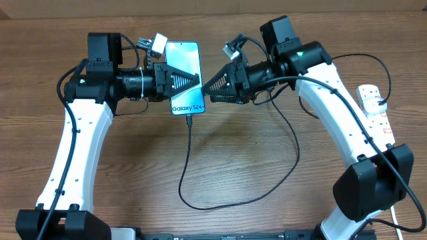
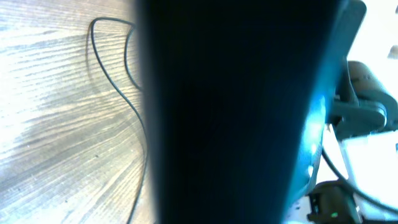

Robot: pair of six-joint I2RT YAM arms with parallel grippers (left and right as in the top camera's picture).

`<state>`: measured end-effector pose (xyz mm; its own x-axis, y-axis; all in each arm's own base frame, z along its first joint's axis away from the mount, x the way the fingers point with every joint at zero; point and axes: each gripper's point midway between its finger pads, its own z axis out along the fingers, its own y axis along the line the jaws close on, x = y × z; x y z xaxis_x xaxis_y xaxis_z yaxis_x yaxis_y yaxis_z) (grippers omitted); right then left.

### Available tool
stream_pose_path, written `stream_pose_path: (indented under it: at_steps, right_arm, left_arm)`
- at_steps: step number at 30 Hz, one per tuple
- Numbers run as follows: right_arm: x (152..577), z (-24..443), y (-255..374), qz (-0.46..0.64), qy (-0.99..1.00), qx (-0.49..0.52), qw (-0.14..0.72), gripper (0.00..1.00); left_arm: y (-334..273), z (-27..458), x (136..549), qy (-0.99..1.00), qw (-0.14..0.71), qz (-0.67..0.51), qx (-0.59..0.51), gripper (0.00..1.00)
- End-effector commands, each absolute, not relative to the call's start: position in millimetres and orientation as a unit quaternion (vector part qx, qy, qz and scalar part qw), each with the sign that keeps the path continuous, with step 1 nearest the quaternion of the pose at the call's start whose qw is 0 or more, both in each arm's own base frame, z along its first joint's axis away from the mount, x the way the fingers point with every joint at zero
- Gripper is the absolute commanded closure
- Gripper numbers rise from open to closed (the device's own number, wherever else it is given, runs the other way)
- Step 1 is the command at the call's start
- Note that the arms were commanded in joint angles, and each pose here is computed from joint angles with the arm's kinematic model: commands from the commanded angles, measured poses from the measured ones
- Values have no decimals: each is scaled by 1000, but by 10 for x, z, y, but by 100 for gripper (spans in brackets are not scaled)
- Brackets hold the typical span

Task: Plug charger to phone and switch on socket

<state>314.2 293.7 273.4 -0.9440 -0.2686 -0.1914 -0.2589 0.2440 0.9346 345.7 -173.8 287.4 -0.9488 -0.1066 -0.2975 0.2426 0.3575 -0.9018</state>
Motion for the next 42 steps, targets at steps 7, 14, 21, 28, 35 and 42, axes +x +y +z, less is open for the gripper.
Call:
stream_pose_path:
  at_steps: [7,14,21,28,35,42]
  right_arm:
    - [3069,2921,3201,-605,-764,223,-27,61]
    - [3044,3118,3241,-641,-729,238,-23,68]
    - [3053,3127,3245,-642,-728,240,-26,96]
    - [3069,3136,3251,-642,-726,245,-33,96]
    - [3214,2893,3206,-590,-779,207,-48,96]
    - [3433,2323,2938,-449,-882,130,-66,96]
  left_arm:
    - [-1811,3150,3342,779,112,-616,22,96]
    - [-1816,3284,3403,765,119,-632,26,96]
    - [-1816,3300,3422,764,124,-633,28,96]
    - [-1772,3201,3541,783,155,-602,17,66]
    - [-1677,3040,3705,811,196,-551,-3,39]
    - [-1251,2465,3869,890,219,-388,-99,32]
